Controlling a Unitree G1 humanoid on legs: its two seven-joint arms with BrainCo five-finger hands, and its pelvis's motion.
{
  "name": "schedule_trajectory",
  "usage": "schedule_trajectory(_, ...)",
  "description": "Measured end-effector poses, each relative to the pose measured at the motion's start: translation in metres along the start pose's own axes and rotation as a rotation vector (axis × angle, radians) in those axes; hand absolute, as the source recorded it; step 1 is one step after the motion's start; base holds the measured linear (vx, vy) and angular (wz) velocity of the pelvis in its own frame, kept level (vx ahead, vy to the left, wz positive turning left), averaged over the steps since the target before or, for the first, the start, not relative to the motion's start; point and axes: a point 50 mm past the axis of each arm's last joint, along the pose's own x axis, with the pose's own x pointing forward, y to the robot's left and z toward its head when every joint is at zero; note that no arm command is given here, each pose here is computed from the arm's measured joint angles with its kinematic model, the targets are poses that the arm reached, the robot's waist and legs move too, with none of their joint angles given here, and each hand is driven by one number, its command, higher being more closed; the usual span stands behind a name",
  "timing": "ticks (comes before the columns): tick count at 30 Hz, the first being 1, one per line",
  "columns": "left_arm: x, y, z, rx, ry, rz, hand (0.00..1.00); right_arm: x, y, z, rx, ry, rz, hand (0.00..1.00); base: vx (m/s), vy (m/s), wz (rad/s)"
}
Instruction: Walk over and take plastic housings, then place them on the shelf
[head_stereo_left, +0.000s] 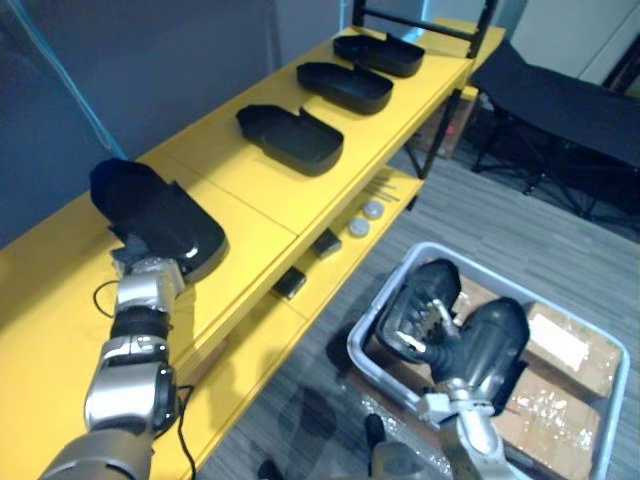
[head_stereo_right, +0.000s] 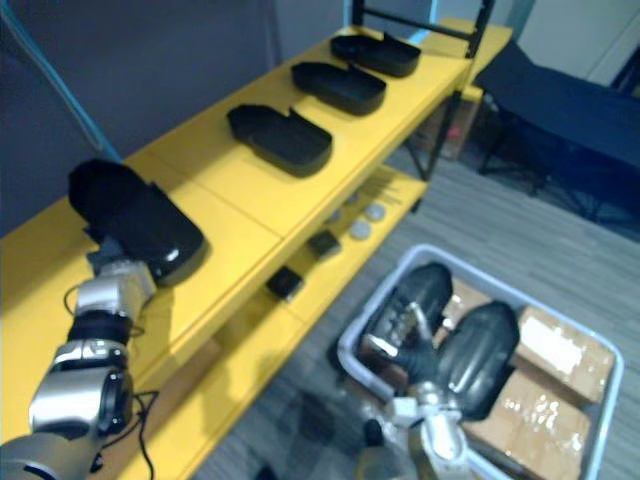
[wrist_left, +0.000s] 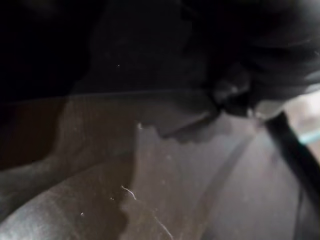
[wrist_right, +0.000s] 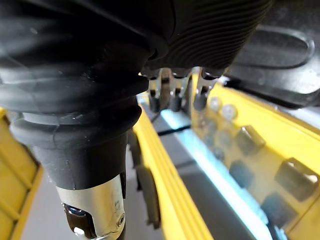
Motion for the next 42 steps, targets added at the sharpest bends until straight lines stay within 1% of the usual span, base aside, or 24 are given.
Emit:
schedule_trajectory(9,0.001,0.002,0.001,-0.036,0.004,0.015,0.00,-0.003,-0.001,-0.002,0.001,0.012,-0.005,0.00,0.00,0.000,0.00)
schedule_trajectory(15,0.002,0.004,0.002,-0.138,0.016,0.033,0.00,-0.003,-0.001,-0.002,0.009,0.013,-0.022,0.00,0.00,0.000,0.00)
schedule_trajectory(22,0.001,0.005,0.002,-0.176,0.007,0.094,0.00,-0.003,-0.001,-0.002,0.008,0.012,-0.025,0.00,0.00,0.000,0.00)
schedule_trajectory(28,-0.003,0.002,0.003,-0.271,-0.004,0.138,0.00,-0.003,0.000,-0.001,0.016,-0.009,-0.028,0.00,0.00,0.000,0.00)
schedule_trajectory(34,-0.009,-0.002,0.006,-0.366,-0.025,0.156,0.00,-0.004,0.003,-0.001,0.021,-0.019,-0.026,0.00,0.00,0.000,0.00)
schedule_trajectory(42,-0.014,-0.002,0.018,-0.445,-0.089,0.144,0.00,-0.004,0.004,0.000,0.015,-0.027,-0.015,0.00,-0.01,-0.004,0.01)
